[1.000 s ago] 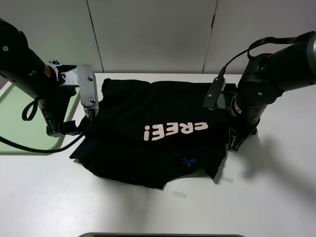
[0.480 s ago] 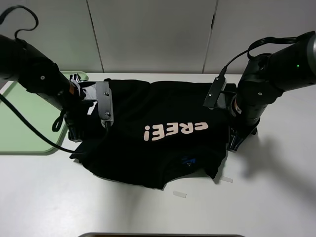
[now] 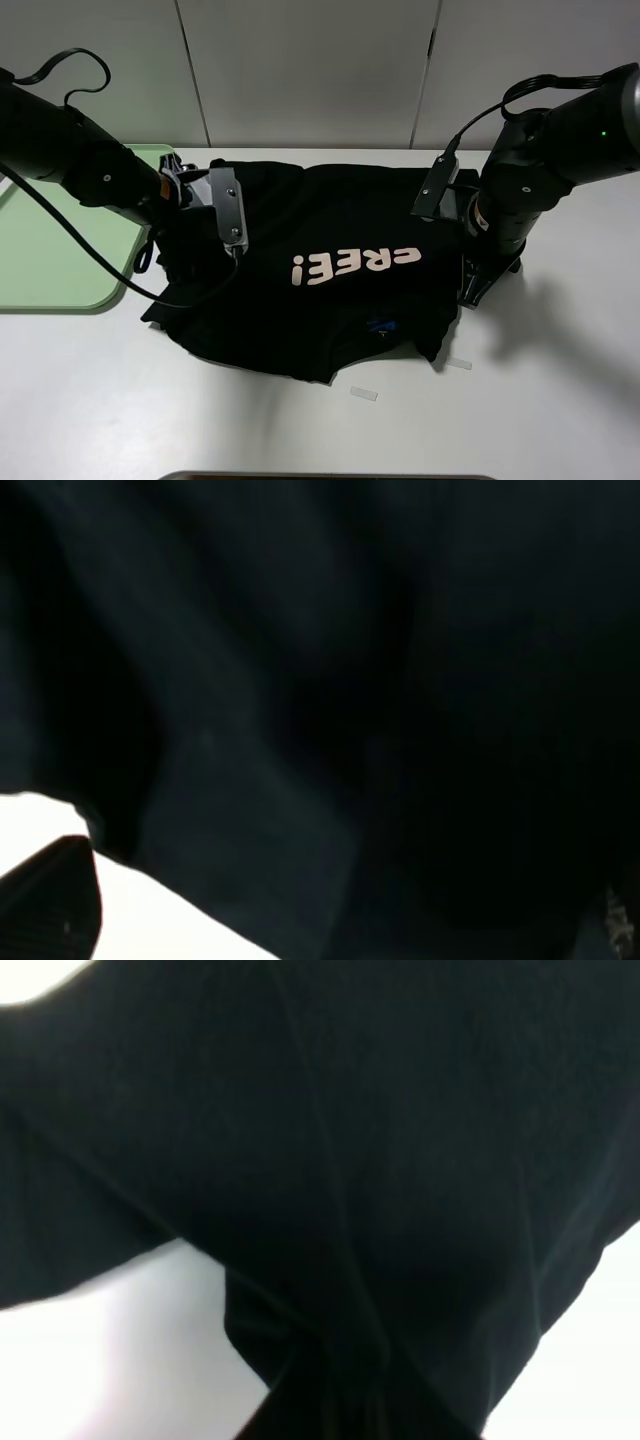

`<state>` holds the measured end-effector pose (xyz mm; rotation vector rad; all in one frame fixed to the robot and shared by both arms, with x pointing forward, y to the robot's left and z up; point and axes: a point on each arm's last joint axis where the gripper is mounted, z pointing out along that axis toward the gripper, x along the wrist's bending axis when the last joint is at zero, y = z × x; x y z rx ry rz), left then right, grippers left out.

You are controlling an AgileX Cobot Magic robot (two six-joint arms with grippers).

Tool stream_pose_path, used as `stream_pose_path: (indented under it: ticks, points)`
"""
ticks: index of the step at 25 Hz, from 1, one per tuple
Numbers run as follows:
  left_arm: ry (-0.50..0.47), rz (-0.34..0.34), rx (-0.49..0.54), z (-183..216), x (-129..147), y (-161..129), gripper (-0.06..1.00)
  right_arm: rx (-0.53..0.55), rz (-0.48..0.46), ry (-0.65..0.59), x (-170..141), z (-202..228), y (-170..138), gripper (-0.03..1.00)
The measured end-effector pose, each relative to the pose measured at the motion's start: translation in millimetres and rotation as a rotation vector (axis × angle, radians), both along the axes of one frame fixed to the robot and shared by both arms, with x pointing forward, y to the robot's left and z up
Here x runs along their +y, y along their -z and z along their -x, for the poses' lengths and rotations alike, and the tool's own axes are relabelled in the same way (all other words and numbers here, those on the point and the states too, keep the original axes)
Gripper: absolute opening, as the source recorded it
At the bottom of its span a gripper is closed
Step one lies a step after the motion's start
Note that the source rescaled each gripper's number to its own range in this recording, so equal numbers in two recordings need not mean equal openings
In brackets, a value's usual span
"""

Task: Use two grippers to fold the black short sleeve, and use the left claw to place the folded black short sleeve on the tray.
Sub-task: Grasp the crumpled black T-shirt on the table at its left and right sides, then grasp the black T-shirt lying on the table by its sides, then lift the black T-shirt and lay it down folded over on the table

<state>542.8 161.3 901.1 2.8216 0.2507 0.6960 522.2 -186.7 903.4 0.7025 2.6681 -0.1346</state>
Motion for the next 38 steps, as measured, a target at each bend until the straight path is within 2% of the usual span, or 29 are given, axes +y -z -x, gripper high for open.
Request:
stream_pose_path:
  ticks: [5, 13, 15, 22, 27, 28, 33, 38]
  points:
    - [-0.007, -0.01, 0.03, 0, 0, 11, 0.98, 0.001, -0.002, 0.002, 0, 0, 0, 0.0]
    - [-0.13, 0.038, 0.089, -1, -1, 25, 0.94, 0.004, -0.009, 0.011, 0, 1, 0, 0.0]
    - [-0.145, 0.035, 0.106, -1, 0, 28, 0.88, 0.006, -0.011, 0.014, 1, 1, 0, 0.0]
    - [-0.153, 0.013, 0.135, 1, 0, 32, 0.52, 0.008, -0.015, 0.019, 1, 1, 0, 0.0]
    - [-0.153, 0.002, 0.149, 2, 1, 34, 0.12, 0.009, -0.017, 0.022, 1, 1, 1, 0.0]
    - [-0.154, 0.001, 0.149, 2, 1, 34, 0.07, 0.009, -0.017, 0.022, 1, 1, 1, 0.0]
    - [-0.171, -0.014, 0.172, 4, 3, 35, 0.04, 0.004, -0.025, 0.043, 1, 1, 1, 0.0]
    - [-0.243, -0.003, 0.2, 6, 4, 35, 0.04, -0.025, -0.052, 0.127, 0, 0, 0, 0.0]
